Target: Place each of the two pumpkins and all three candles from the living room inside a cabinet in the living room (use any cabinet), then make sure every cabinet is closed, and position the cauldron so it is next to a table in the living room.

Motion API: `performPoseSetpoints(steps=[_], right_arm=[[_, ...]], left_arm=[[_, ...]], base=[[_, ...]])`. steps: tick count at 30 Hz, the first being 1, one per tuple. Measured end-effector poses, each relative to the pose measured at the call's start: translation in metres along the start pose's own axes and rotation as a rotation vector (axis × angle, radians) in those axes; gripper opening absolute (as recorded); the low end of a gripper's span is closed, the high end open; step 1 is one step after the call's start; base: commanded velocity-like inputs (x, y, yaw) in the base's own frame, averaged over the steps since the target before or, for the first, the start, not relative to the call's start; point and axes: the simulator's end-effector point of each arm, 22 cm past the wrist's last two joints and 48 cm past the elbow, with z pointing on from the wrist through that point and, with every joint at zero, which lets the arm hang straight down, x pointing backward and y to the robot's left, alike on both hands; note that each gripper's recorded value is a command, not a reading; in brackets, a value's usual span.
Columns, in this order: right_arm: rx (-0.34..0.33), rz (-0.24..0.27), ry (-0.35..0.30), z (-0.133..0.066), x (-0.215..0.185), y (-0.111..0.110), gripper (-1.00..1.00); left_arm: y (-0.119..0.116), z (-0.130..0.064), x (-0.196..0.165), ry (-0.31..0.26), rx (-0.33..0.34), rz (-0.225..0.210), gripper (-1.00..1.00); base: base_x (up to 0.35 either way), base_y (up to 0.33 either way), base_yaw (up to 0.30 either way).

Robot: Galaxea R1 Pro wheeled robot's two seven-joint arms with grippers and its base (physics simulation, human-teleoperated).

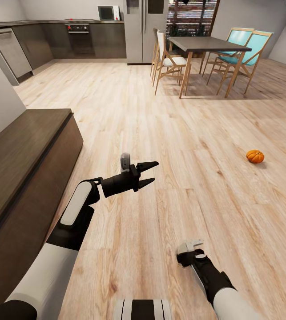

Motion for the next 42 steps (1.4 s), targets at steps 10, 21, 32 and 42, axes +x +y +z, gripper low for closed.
performPoseSetpoints(steps=[10,21,32,42], right_arm=[[0.093,0.038,-0.021,-0.026,-0.060,-0.045,-1.00],[0.140,0.090,-0.045,-0.063,-0.108,-0.077,-1.00],[0.160,0.105,-0.066,-0.075,-0.123,-0.088,-1.00],[0.160,0.105,-0.061,-0.075,-0.122,-0.088,-1.00]], left_arm=[[0.003,0.000,-0.001,-0.002,-0.003,-0.005,1.00],[0.003,-0.001,-0.002,-0.007,-0.005,-0.006,1.00],[0.005,-0.001,-0.002,-0.007,-0.010,-0.007,1.00],[0.016,-0.015,-0.013,-0.027,-0.049,0.011,1.00]], base=[[0.000,0.000,0.000],[0.000,0.000,0.000],[0.000,0.000,0.000],[0.000,0.000,0.000]])
